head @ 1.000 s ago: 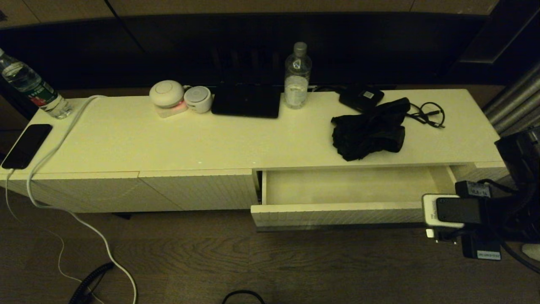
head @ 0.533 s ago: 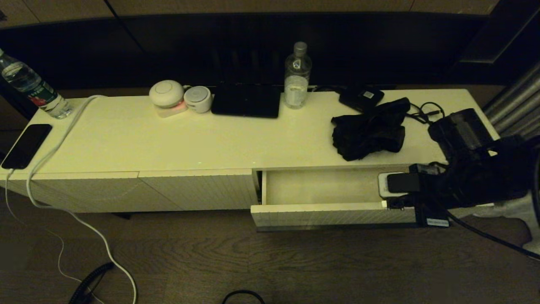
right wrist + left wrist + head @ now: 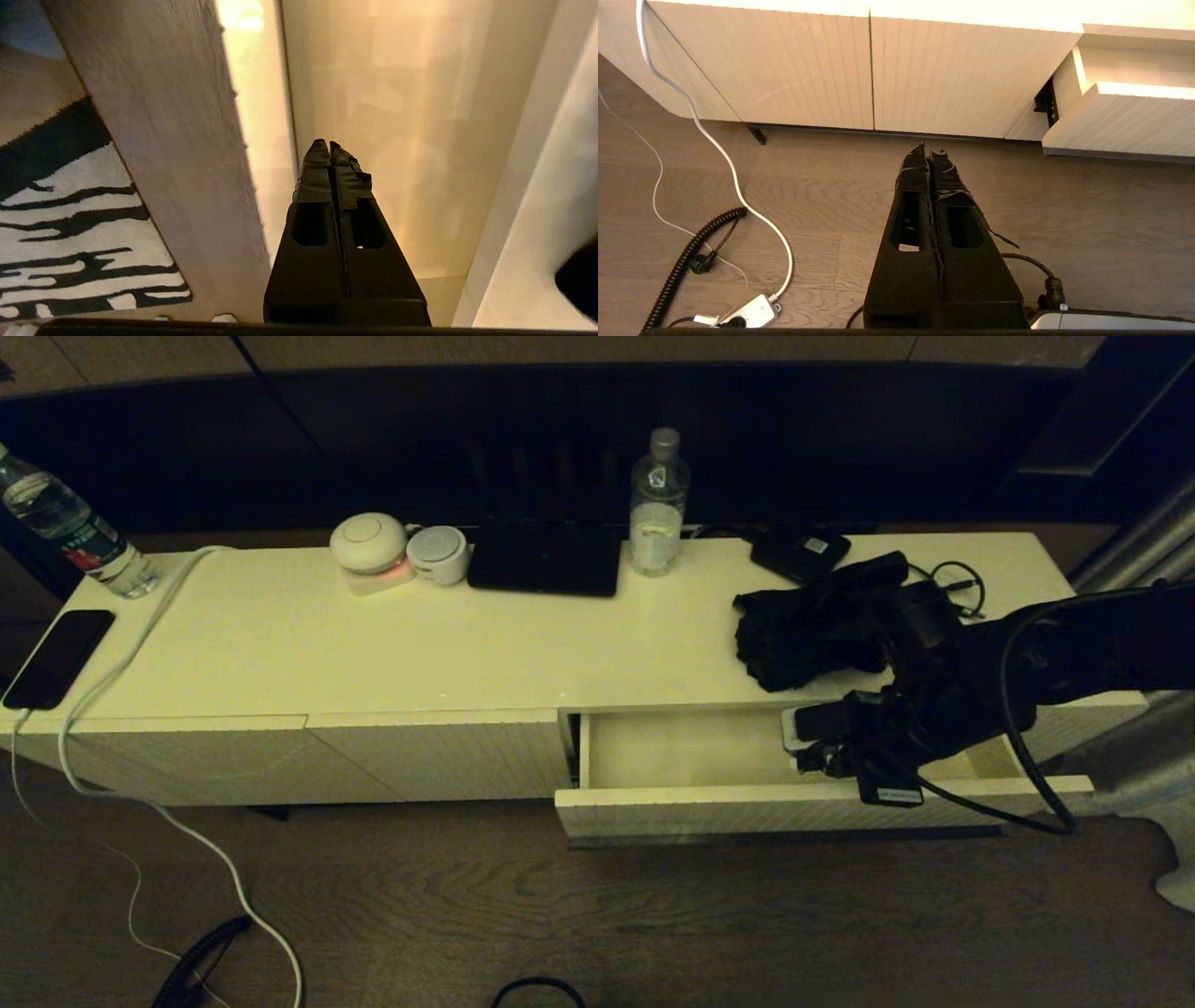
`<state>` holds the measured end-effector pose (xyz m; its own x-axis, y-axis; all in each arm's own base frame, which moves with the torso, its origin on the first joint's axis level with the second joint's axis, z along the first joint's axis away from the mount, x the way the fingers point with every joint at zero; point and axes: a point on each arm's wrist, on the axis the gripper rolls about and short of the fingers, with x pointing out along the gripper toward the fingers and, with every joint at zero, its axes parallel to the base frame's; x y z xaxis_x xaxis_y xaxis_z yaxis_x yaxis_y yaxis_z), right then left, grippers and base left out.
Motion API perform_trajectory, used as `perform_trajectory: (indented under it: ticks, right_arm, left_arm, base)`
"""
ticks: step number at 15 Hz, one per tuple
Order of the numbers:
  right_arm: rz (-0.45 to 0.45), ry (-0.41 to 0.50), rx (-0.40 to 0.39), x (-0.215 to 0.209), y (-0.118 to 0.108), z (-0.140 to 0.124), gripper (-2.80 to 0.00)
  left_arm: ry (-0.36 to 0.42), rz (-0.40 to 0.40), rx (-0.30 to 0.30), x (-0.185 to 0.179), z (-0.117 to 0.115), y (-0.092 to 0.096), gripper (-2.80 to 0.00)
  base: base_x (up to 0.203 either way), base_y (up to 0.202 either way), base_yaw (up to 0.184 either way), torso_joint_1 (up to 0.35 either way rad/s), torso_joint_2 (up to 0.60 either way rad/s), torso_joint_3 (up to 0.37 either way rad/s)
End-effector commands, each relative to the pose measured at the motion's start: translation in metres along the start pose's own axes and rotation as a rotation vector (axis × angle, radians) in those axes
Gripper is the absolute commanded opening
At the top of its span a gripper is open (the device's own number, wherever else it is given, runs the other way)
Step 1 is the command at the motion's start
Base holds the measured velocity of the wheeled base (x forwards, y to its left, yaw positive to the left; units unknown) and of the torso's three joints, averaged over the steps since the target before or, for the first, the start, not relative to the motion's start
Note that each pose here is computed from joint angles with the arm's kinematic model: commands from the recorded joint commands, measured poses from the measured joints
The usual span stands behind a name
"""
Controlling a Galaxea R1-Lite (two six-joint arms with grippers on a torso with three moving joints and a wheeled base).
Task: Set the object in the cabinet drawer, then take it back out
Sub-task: Open the drawer
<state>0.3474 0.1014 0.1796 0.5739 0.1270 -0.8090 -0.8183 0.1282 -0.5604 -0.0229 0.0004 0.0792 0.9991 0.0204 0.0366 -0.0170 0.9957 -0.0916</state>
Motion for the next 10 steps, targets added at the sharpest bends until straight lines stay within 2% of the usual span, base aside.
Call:
perform_trajectory:
  ticks: [1, 5, 10]
  right_arm:
    - [0.009, 0.011, -0.002, 0.014, -0.009, 0.000, -2.80]
    - [0.018, 0.021, 0.003, 0.014, -0.020, 0.000, -2.80]
    - [0.126, 0.059, 0.000, 0.005, -0.009, -0.003, -2.80]
  left_arm:
    - [-0.002, 0.001, -0.001, 0.000, 0.000, 0.000, -2.80]
    - [-0.002, 0.001, -0.001, 0.000, 0.000, 0.000, -2.80]
    - [-0.002, 0.001, -0.001, 0.000, 0.000, 0.000, -2.80]
  base:
    - [0.000, 0.000, 0.000, 0.000, 0.00, 0.000]
    - [0.000, 0.000, 0.000, 0.000, 0.00, 0.000]
    - [0.000, 0.000, 0.000, 0.000, 0.00, 0.000]
